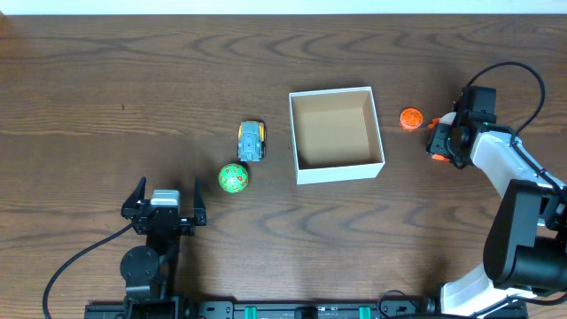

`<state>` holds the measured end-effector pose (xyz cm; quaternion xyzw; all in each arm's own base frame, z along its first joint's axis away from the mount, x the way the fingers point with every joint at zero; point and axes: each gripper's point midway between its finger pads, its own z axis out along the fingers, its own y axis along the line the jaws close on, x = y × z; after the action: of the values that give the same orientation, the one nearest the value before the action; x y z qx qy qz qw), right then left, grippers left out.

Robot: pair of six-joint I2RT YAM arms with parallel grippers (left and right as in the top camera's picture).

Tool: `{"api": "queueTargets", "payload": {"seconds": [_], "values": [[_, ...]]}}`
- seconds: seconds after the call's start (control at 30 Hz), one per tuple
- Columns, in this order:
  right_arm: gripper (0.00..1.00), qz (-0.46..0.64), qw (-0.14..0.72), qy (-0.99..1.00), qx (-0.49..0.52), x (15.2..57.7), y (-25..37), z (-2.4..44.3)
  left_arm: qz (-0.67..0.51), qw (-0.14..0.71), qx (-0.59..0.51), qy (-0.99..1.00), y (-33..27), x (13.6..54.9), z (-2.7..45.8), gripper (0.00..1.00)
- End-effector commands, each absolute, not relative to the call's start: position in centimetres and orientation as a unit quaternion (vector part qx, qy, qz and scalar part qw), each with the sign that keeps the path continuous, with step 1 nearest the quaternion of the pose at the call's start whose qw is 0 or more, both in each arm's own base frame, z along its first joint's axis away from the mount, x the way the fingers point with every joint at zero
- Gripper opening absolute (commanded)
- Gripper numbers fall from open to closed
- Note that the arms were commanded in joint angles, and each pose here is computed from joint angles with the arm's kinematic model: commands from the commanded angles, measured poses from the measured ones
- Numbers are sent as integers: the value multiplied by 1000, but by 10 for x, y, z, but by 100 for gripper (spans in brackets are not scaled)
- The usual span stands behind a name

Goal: Pack container
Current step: 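Close the right gripper on the Rubik's cube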

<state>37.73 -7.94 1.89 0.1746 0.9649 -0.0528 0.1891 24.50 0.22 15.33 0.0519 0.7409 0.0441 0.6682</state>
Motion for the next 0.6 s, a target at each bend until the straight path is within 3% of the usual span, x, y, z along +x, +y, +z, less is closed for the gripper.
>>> {"api": "queueTargets", "payload": {"seconds": [0.0,0.1,0.2,0.57], "values": [[59,-60,193,963,178,382,-82,20,42,649,55,757,2,244,137,98],[46,-57,194,963,179,383,-82,20,42,649,55,757,2,244,137,98],[39,-57,196,962,181,384,-82,21,42,649,55,757,2,244,137,98],[34,0,221,962,159,410,-58,51,42,649,55,757,2,244,137,98]]}}
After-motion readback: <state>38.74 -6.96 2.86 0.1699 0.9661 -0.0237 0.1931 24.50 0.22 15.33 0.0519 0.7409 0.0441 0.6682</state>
